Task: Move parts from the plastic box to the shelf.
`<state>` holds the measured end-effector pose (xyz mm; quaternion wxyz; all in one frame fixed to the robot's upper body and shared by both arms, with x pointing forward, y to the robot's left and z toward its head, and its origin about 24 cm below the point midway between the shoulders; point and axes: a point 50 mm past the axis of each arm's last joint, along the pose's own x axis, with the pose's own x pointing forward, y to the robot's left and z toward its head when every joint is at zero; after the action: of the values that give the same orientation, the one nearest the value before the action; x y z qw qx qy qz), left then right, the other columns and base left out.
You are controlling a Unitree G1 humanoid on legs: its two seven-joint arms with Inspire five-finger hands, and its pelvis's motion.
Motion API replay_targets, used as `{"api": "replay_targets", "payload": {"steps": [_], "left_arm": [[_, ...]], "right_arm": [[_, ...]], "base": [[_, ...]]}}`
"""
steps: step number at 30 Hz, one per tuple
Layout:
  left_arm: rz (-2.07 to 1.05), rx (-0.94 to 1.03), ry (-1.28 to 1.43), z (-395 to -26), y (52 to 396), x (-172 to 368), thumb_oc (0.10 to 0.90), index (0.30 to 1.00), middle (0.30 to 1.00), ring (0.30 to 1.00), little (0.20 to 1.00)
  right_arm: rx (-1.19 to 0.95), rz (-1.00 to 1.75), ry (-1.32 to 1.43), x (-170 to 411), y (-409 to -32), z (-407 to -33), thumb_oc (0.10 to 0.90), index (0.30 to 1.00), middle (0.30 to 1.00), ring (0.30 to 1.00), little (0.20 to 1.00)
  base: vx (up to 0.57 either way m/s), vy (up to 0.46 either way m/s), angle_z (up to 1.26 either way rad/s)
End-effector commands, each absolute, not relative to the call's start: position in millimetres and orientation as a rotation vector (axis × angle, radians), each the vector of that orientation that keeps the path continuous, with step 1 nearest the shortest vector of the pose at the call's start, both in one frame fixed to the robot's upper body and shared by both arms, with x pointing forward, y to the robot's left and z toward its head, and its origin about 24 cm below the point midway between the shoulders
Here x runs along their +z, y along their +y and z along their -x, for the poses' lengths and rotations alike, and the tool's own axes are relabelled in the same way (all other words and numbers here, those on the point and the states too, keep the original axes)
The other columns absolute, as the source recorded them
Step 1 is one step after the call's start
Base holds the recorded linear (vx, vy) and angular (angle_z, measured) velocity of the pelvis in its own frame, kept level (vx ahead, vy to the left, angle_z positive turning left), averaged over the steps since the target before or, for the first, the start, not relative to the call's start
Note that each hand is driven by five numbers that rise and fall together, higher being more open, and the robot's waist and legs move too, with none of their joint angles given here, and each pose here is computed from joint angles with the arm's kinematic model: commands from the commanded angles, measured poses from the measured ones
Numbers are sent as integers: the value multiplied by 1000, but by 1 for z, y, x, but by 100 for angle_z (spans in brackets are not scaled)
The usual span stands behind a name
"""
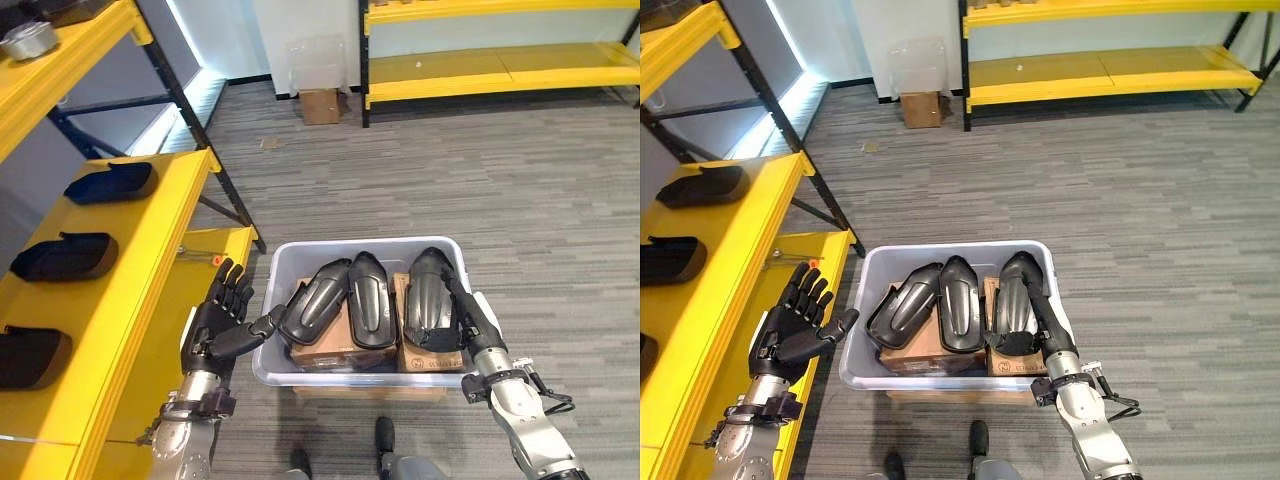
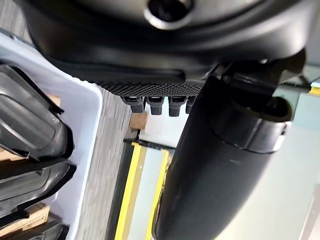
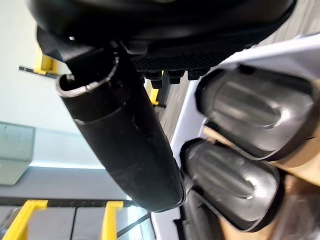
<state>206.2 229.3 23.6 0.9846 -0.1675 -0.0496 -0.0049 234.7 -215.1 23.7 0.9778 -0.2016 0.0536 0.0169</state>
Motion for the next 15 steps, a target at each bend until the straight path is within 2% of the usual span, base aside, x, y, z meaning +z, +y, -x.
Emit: {"api": "replay_targets", "payload": {"steps": [1,10,15], "left_arm": [[318,1,-382,-208,245,70,900,1000,1000,1000,1000],[317,-27,-340,-220,232,67,900,1000,1000,1000,1000],[311,-49,-339,-221,232,70,900,1000,1000,1000,1000]], "right_arm": [[78,426,-179,79,-203,-253,900,1000,1000,1000,1000],[15,376,-136,78,-210,-259,900,1000,1000,1000,1000],[-17,368,-116,75,-212,-254,900,1000,1000,1000,1000]], "base": [[-78,220,-6],[-37,227,-15],[13,63,10]]}}
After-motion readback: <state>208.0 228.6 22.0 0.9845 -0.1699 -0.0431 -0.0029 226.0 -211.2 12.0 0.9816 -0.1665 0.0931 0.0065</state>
